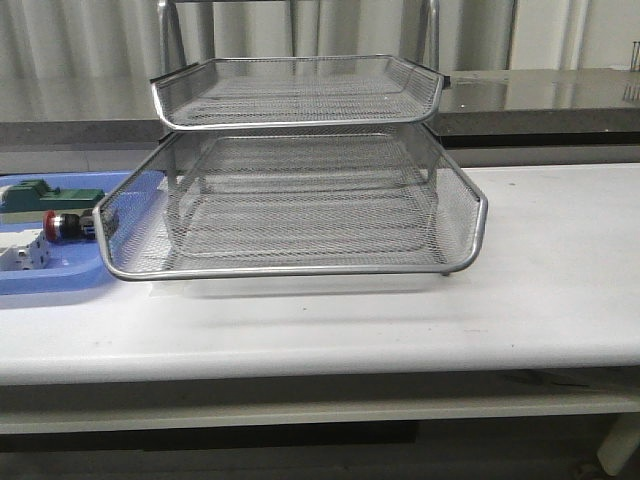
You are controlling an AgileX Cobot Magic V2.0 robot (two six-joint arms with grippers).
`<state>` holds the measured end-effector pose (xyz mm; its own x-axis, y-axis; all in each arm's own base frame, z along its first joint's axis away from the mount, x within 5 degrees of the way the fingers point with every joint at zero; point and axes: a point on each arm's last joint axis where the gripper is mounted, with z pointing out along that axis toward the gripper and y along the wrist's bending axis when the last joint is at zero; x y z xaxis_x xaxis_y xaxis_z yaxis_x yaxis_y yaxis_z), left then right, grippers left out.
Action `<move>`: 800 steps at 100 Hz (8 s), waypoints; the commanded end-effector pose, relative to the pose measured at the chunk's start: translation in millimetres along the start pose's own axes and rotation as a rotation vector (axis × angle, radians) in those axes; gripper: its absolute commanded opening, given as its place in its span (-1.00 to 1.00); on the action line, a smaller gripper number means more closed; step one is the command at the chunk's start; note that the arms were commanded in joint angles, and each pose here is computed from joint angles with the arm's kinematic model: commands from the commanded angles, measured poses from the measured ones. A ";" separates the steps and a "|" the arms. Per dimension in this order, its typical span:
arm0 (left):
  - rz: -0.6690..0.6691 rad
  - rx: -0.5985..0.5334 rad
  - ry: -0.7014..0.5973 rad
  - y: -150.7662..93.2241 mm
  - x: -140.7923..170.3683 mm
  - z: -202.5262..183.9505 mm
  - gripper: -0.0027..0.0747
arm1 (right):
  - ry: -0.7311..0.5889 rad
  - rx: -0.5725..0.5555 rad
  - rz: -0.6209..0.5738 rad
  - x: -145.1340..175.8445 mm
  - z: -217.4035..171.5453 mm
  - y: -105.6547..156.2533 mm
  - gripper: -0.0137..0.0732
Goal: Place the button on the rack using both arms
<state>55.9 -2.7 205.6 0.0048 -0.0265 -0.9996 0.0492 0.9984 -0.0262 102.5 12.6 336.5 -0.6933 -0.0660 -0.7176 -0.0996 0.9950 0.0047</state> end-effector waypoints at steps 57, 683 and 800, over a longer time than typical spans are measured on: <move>-0.011 0.012 -0.073 -0.4 6.0 -0.8 -0.98 | -0.102 0.008 -0.007 -13.0 -9.1 -0.8 -0.84; 0.330 0.520 0.960 -54.9 -191.9 299.7 -0.98 | -0.098 0.008 -0.007 -12.7 -9.1 -0.8 -0.84; 0.607 0.970 1.044 -239.5 -79.8 298.2 -0.33 | -0.098 0.008 -0.007 -12.7 -9.1 -0.8 -0.84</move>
<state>348.1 -253.2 260.0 -0.4186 0.8453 -0.3320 0.9039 0.4231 -0.0623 102.8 12.5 336.7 -0.6915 -0.0623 -0.7197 -0.0959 0.9954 0.0061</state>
